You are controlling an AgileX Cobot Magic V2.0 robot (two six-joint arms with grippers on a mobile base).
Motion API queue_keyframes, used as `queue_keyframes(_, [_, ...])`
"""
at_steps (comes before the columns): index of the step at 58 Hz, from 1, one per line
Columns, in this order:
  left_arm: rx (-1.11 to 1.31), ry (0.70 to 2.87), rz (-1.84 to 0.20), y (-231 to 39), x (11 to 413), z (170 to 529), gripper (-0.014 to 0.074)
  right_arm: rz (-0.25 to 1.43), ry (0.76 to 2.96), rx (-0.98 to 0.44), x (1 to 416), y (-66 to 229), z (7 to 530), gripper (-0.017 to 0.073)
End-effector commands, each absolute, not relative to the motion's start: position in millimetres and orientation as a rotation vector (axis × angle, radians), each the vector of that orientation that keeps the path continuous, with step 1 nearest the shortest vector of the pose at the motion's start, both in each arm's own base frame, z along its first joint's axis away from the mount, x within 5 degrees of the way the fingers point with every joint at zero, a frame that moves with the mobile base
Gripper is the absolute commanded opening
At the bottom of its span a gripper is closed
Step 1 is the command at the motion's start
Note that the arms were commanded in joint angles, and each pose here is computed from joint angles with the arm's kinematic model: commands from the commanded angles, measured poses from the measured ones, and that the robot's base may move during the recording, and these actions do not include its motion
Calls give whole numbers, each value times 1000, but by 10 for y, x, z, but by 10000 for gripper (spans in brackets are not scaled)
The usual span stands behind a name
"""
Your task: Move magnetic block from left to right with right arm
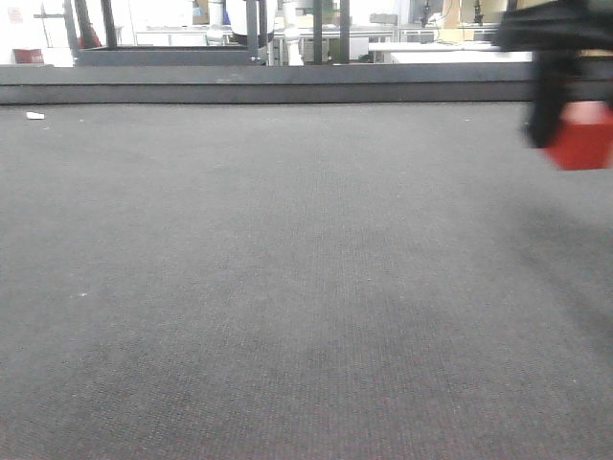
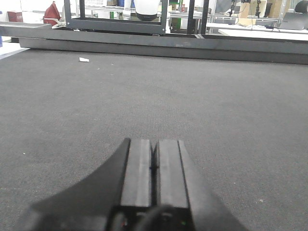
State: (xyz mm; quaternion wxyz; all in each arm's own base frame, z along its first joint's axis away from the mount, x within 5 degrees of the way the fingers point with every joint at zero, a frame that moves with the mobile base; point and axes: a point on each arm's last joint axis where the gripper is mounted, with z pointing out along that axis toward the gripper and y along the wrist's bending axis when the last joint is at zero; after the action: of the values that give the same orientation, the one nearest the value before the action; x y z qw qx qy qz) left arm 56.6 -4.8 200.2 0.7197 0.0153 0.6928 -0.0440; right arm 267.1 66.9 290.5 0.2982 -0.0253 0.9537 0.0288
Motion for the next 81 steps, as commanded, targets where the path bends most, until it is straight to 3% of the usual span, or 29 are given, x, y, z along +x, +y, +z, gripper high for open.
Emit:
queue_keyframes(1, [22, 1442, -108, -43, 553, 2058, -126, 75, 2384, -97, 2473, 513, 3093, 174])
queue_keyframes(30, [22, 1442, -108, -43, 553, 2058, -126, 113, 1936, -120, 1097, 182, 3392, 174])
queue_keyframes(47, [22, 1442, -108, -43, 553, 2058, -126, 137, 1687, -94, 540, 52, 3600, 174])
queue_keyframes(58, [22, 1442, -108, -43, 553, 2058, -126, 145, 1602, -86, 349, 8, 3639, 174])
queue_keyframes(81, [22, 1442, -108, -43, 553, 2058, -126, 147, 1598, -85, 339, 6, 3641, 174])
